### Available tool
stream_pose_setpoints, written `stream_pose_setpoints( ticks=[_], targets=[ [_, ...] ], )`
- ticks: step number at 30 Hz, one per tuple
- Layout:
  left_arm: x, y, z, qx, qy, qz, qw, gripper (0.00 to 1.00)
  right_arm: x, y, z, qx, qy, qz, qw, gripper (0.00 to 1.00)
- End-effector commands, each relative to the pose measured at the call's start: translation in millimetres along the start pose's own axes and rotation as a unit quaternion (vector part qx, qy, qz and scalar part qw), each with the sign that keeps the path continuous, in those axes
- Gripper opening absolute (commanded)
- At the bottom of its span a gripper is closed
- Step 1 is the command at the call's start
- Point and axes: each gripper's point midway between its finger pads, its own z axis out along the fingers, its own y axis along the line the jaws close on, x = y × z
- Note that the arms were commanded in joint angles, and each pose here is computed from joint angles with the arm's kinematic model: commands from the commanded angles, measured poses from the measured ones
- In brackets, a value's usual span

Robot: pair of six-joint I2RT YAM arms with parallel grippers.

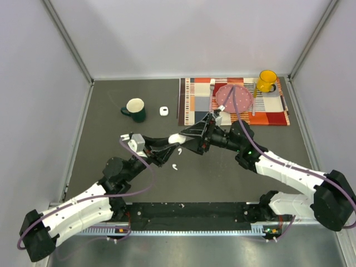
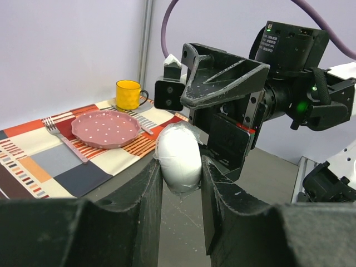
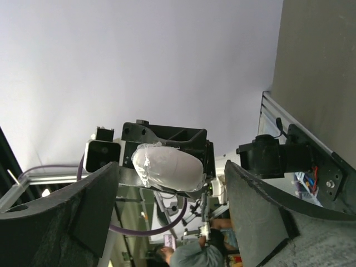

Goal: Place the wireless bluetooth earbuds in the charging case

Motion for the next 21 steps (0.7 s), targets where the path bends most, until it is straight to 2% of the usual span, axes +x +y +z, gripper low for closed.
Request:
stream_pose_setpoints(
  ticks=[1,10,11,17,19,21],
  targets=[
    [-20.2,-10.3,3.8,0.022,-0.036,-0.004,0.999,0.0,10.2,14.5,1.3,-0.03,0.022,0.009,0.999,0.73],
    [-18.0,-14.7,5.2,0.034,-0.03,-0.009,0.999,0.0,11.1,10.0,4.1,-0.029,0.029,0.029,0.999,0.57],
    [-18.5,-14.6,5.0,0.034,-0.031,-0.009,0.999,0.0,10.4,10.3,3.7,-0.031,0.028,0.032,0.999,0.52],
    [-16.0,-13.9,4.0,0.032,-0.027,-0.01,0.999,0.0,11.6,10.1,2.6,-0.036,0.03,0.041,0.998,0.4],
    [-15.9,-13.6,4.4,0.031,-0.027,-0.01,0.999,0.0,11.6,11.2,2.0,-0.04,0.031,0.038,0.998,0.31],
    [-14.3,-12.9,4.7,0.029,-0.023,-0.011,0.999,0.0,12.4,11.9,2.1,-0.041,0.032,0.038,0.998,0.29]
  ],
)
